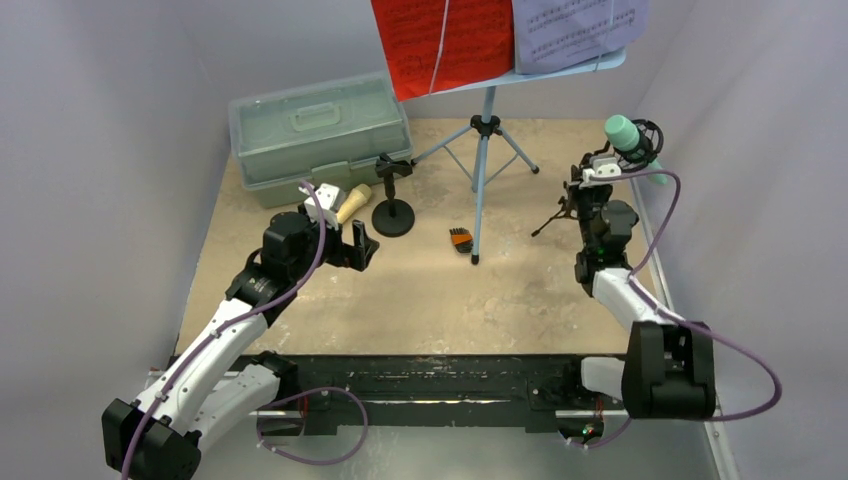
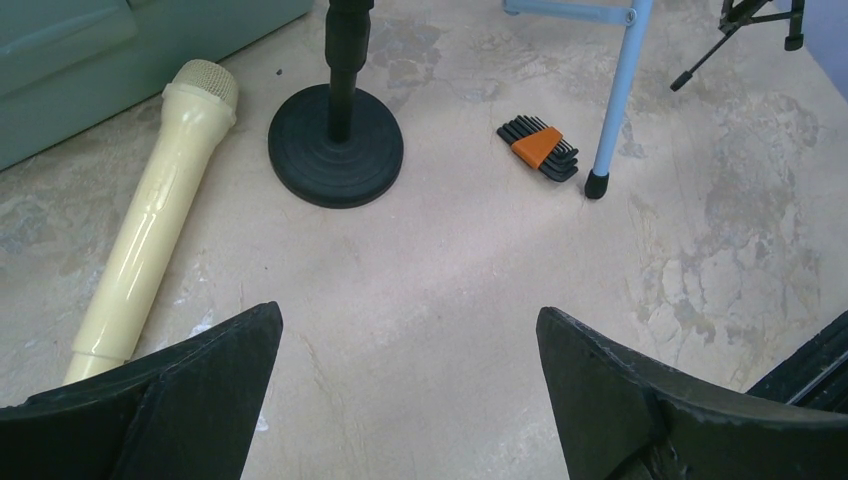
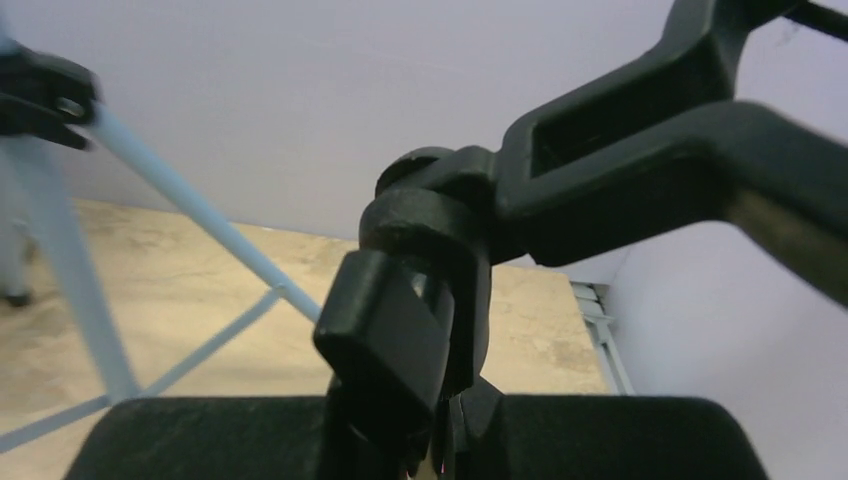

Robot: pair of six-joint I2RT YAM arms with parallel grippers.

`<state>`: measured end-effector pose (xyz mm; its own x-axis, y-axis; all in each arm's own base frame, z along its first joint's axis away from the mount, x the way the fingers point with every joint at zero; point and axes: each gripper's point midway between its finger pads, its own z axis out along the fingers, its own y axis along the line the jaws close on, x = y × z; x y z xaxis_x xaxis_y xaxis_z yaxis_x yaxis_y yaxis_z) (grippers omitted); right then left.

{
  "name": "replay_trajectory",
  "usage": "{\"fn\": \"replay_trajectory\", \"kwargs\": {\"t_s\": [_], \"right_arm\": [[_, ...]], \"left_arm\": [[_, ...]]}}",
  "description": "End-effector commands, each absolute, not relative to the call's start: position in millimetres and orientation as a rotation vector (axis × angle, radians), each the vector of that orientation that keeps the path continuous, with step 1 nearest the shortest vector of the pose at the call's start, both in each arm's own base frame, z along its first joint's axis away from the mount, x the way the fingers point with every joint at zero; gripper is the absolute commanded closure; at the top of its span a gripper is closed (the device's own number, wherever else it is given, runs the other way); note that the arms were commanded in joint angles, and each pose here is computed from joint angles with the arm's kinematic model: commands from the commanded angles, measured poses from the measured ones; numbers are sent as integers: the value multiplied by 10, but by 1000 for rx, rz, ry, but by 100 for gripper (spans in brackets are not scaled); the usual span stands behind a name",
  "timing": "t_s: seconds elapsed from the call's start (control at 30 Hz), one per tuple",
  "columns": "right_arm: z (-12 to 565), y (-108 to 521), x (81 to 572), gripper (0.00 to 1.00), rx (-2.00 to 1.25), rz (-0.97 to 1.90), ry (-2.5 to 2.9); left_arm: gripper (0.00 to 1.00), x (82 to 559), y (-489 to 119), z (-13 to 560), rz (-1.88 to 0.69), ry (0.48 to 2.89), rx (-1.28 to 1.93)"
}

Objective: Pack up the instrument practice props
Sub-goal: Pick up the microphone stand at the center of the board.

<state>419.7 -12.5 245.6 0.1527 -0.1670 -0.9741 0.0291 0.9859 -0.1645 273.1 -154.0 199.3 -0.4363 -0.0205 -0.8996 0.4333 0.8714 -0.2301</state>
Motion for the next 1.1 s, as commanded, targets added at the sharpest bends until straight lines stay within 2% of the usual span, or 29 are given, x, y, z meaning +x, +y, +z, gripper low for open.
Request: {"fn": "replay_trajectory", "kwargs": {"t_s": [0.0,0.27,0.53,1.07], "right_arm": [[3121,168,3900,100,-198,0,1274],[3011,656,3531,100,-431,243,1484],[2988,952,2937,100,-685,367,1559],[2939,1503,1962,100,-1074,707,1468]], "left_arm": [[1,2750,-1546,2072,-538,1935,311],[1,2748,-1546,2073,-538,1934,311],[1,2755,-1533,2075,-533,1934,308],[1,2780,-1511,2023,-514,1952,302]]}}
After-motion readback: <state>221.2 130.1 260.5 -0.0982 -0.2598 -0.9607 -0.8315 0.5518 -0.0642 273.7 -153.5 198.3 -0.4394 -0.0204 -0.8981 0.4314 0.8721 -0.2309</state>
